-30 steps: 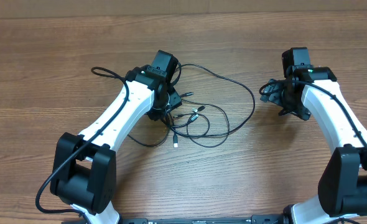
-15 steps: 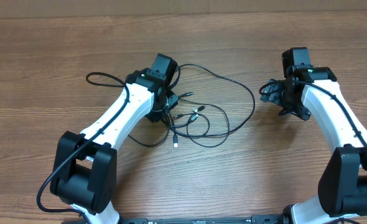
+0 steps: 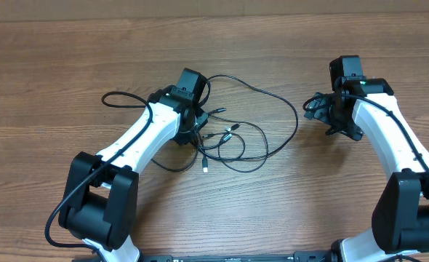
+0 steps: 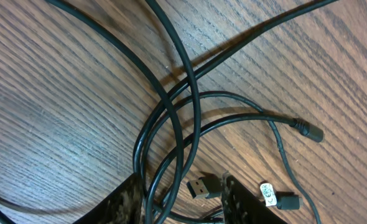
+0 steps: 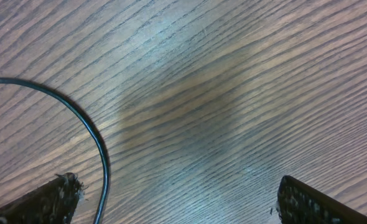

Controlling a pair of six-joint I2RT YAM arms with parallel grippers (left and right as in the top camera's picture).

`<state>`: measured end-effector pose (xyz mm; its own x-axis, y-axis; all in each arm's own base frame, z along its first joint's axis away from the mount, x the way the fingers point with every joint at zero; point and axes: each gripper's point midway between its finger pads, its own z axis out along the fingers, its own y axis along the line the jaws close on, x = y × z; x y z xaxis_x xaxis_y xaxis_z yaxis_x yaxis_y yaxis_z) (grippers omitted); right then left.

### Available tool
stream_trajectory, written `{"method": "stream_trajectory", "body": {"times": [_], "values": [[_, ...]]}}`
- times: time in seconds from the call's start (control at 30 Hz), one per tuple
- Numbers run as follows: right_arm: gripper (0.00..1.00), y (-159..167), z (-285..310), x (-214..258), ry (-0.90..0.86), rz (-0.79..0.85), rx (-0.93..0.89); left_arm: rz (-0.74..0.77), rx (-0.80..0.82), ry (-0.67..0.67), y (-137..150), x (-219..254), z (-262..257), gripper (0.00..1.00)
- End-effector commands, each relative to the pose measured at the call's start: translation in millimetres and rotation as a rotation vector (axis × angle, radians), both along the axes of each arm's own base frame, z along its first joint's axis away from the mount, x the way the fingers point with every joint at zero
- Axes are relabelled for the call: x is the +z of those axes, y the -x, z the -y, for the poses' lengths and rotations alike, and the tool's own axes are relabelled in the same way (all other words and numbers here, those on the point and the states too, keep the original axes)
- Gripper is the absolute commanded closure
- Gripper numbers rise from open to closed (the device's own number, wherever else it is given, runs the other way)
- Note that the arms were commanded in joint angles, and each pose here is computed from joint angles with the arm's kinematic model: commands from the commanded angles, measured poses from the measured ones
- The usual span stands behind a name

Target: Untangle cables

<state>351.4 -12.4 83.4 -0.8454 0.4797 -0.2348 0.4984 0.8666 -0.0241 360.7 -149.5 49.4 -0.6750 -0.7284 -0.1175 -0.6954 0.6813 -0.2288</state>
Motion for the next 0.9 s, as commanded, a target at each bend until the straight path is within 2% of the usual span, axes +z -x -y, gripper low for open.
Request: {"method": "stream_trajectory", "body": {"times": [0.0, 0.33, 0.63, 0.87], "values": [[0.0, 1, 2, -3, 0.015, -0.009, 0.0, -0.012, 0.03, -0.019, 5, -13, -3, 0.59], [0.0, 1, 2, -3, 0.015, -0.009, 0.0, 0.071, 0.061, 0.015, -11, -17, 1, 0.61], [0.0, 1, 2, -3, 0.015, -0.009, 0.0, 0.074, 0.068, -0.015, -9, -20, -5, 0.62], [0.0, 1, 2, -3, 0.015, -0.009, 0.0, 0.076, 0.071, -0.019, -9, -22, -6, 0.59]]}}
